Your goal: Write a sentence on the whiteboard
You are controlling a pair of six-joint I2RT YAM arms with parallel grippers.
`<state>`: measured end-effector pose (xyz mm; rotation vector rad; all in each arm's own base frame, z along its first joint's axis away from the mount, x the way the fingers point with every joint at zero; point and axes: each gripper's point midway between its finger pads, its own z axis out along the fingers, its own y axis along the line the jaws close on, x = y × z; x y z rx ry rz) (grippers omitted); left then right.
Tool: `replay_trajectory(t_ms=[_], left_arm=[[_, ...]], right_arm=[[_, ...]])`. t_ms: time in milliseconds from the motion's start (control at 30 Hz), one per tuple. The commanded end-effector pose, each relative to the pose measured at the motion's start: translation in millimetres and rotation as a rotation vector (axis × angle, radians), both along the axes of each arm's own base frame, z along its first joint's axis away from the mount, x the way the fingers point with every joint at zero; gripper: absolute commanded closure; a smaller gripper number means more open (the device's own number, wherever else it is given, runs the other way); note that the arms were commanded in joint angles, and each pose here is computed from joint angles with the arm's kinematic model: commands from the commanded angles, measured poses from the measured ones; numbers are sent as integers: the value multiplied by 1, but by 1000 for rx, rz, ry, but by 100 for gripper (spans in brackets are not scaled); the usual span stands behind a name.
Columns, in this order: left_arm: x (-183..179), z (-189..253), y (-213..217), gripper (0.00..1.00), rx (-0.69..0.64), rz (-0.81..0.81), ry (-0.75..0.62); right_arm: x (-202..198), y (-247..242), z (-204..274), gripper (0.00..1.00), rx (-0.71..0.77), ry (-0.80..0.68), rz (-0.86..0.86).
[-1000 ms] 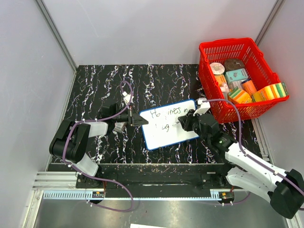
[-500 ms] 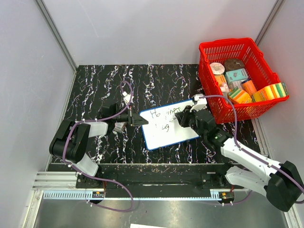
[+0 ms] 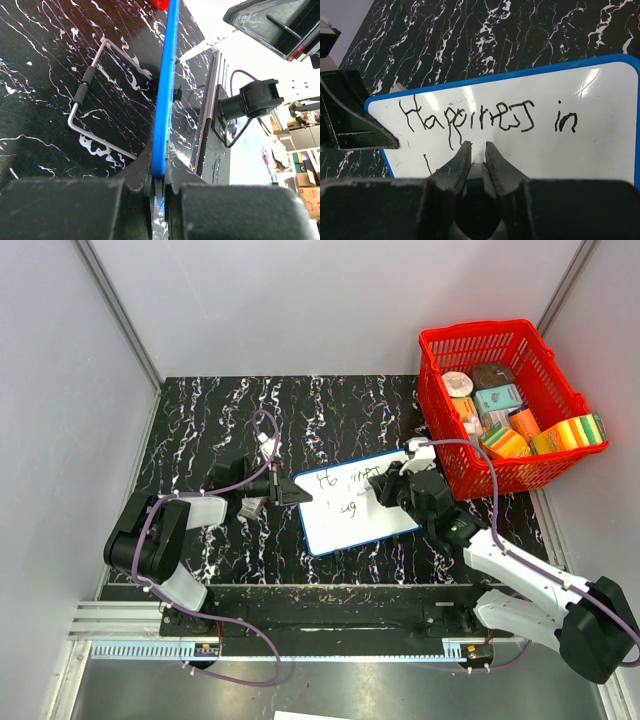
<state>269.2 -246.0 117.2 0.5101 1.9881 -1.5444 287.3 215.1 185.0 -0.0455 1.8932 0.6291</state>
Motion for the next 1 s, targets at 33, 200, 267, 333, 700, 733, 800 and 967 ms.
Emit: replay_trajectory(t_ms=[33,200,267,333,700,733,800,967], left_arm=[[18,-12,4,100,81,71,-105],[18,-12,4,100,81,70,-106],[19,-12,4,100,81,71,-106],[18,-13,4,100,82,69,-105],[19,-12,4,100,82,74,-107],[19,-12,4,100,82,72,-107],[19,-13,4,100,83,72,-104],[19,-12,4,100,82,72,-107]], right_arm=[[6,-1,4,100,6,-13,-18],[2,-2,-8,100,-7,17,-14],[0,-2,-10,100,-6,24,-9],[-2,-2,-12,100,-8,30,-4],[-10,-3,-22,100,-14,59,14],[-10,-3,-22,100,-12,60,14],[-11,-4,-23,100,-15,63,14],[-14,-6,-27,100,-19,72,17]])
